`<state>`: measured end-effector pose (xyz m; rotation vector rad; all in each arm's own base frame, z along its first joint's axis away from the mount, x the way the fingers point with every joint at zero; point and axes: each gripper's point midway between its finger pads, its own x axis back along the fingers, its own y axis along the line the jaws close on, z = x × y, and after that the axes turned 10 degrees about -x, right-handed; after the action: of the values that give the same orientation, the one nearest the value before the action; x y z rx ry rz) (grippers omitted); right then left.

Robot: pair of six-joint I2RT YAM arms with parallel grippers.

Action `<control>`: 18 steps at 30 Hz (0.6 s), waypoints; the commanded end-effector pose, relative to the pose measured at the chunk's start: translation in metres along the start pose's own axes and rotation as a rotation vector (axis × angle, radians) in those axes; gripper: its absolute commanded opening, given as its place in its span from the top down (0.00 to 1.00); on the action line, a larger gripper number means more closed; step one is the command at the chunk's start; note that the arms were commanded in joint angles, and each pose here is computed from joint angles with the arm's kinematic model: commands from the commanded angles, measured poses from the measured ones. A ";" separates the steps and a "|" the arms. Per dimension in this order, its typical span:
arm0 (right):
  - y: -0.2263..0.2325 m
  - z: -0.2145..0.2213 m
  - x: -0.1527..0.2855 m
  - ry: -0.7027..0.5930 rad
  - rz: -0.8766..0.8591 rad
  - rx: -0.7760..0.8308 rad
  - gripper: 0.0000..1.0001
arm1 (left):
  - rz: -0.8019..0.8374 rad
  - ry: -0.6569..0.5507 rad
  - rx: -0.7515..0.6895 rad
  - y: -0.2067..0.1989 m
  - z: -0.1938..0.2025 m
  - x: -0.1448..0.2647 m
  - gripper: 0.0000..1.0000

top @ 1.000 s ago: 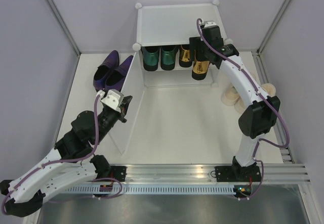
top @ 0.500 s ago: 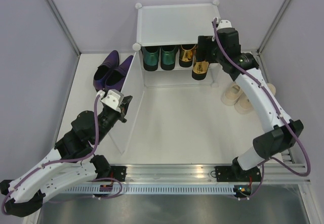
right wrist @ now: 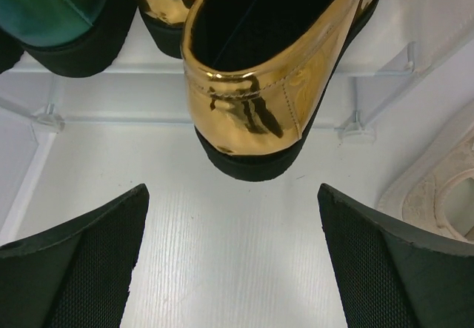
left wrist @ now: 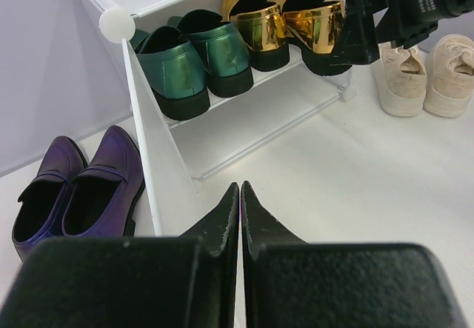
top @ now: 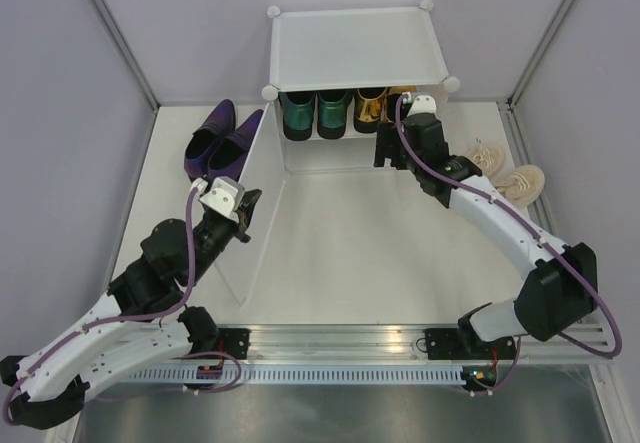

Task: Place and organize the shoes in the shoe cabinet
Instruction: Place the shoe in the shoe cabinet.

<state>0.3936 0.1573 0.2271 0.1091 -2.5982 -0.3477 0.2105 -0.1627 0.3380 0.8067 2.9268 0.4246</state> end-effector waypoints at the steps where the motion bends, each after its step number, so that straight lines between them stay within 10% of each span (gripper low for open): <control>1: 0.001 -0.027 -0.015 -0.124 0.038 -0.062 0.02 | 0.034 0.184 -0.080 -0.012 0.053 0.001 0.98; 18: -0.039 -0.044 -0.055 -0.193 0.214 -0.116 0.17 | 0.015 0.181 -0.088 -0.009 0.053 0.001 0.98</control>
<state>0.4427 0.1420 0.1883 -0.1435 -2.6298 -0.3423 0.2126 -0.1588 0.3382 0.7698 2.9394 0.4263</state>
